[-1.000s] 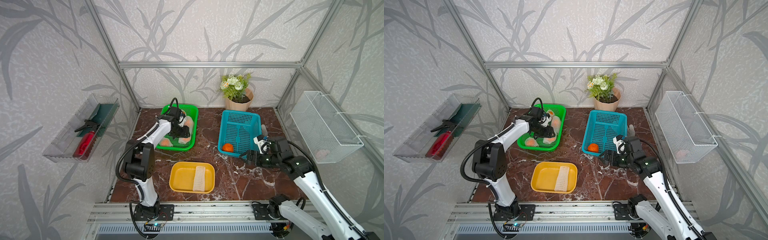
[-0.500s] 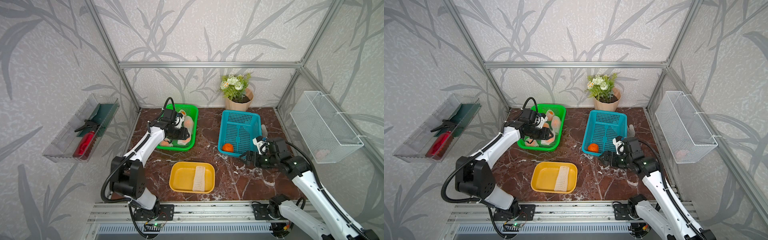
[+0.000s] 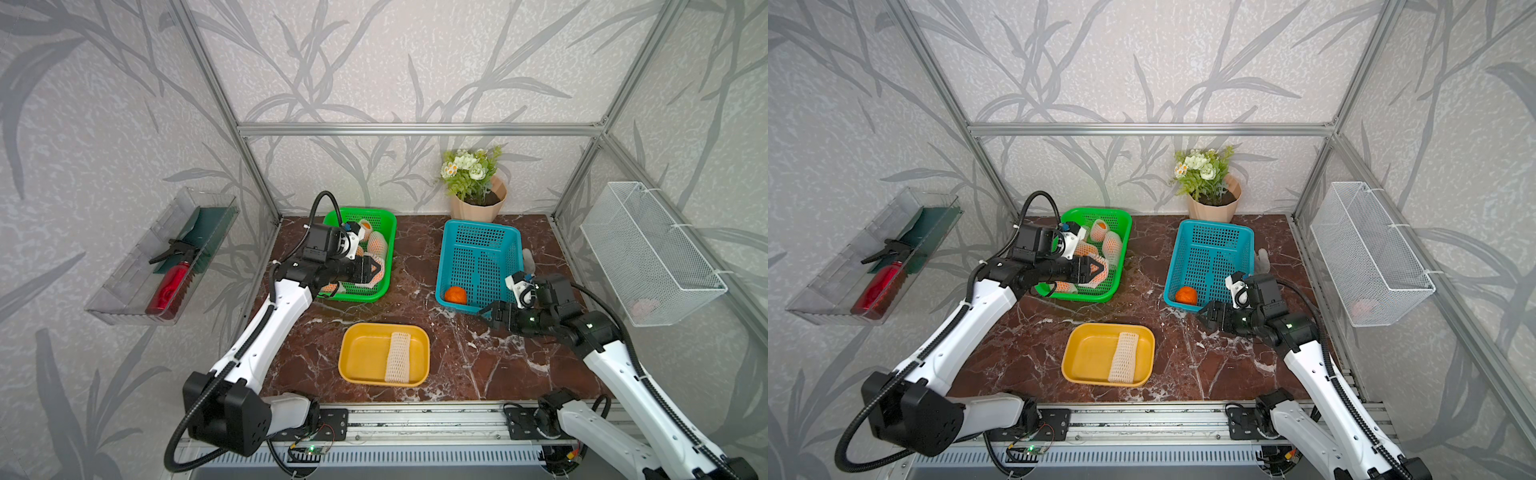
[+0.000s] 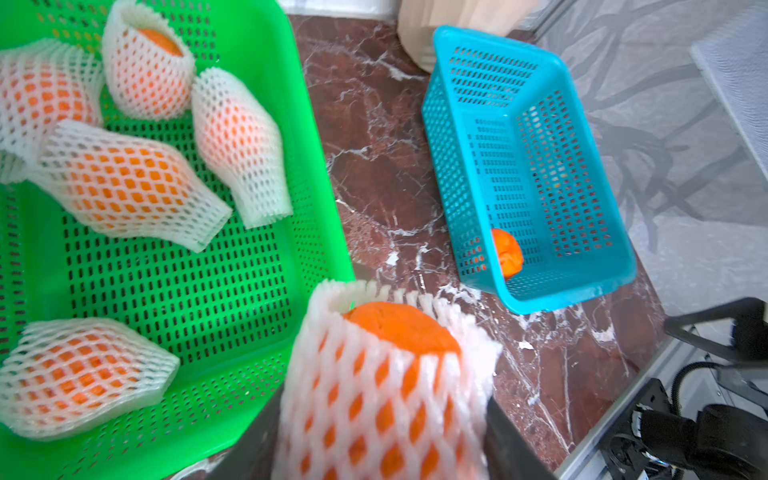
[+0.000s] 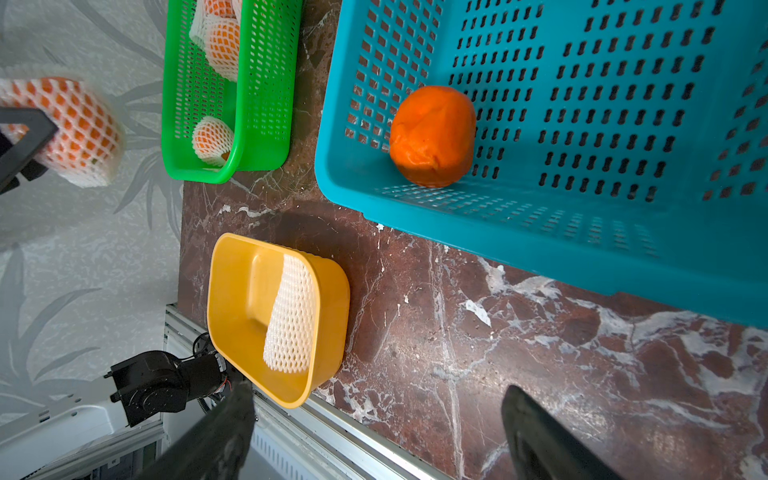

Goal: Remove foam nets from oranges
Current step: Place the orange at the center of the board.

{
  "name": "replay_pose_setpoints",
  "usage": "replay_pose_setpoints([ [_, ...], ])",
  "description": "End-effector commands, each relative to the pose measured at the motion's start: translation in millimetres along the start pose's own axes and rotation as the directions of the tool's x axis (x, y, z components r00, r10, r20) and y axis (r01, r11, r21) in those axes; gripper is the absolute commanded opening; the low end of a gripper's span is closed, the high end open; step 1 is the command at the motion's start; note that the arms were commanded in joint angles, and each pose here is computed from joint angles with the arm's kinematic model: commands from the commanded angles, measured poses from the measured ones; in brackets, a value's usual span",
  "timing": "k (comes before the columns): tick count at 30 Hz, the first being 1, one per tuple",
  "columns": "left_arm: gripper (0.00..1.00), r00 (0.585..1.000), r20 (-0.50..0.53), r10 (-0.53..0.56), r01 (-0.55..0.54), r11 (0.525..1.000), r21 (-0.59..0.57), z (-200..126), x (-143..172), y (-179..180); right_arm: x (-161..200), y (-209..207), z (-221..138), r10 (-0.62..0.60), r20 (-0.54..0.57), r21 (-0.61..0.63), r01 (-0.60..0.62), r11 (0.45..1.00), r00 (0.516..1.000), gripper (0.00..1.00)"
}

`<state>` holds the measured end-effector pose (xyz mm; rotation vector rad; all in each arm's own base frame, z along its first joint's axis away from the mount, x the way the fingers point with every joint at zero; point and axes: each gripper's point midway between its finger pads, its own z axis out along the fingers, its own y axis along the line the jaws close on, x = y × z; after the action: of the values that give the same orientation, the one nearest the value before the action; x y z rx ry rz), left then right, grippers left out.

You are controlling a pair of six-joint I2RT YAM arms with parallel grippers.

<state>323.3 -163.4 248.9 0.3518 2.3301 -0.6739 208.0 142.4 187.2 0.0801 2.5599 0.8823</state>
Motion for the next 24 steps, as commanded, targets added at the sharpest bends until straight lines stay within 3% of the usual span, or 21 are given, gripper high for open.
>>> replay_pose_setpoints([
  [1,0.43,0.994,0.044,0.1,-0.103,0.992,0.074,-10,3,-38,2,2,-5,0.002,-0.001,0.002,-0.002,1.0,1.0,0.92],
  [12,0.44,0.953,0.026,0.303,-0.294,0.897,0.33,14,68,-165,23,-10,-18,0.15,-0.01,0.026,-0.149,0.988,0.989,0.91],
  [18,0.44,0.906,-0.029,0.422,-0.372,0.828,0.42,49,109,-212,43,-21,-19,0.233,-0.045,0.027,-0.232,0.972,0.971,0.91],
  [24,0.45,0.87,-0.129,0.476,-0.372,0.805,0.461,92,138,-237,60,-32,-22,0.276,-0.059,0.051,-0.273,0.961,0.959,0.91],
])
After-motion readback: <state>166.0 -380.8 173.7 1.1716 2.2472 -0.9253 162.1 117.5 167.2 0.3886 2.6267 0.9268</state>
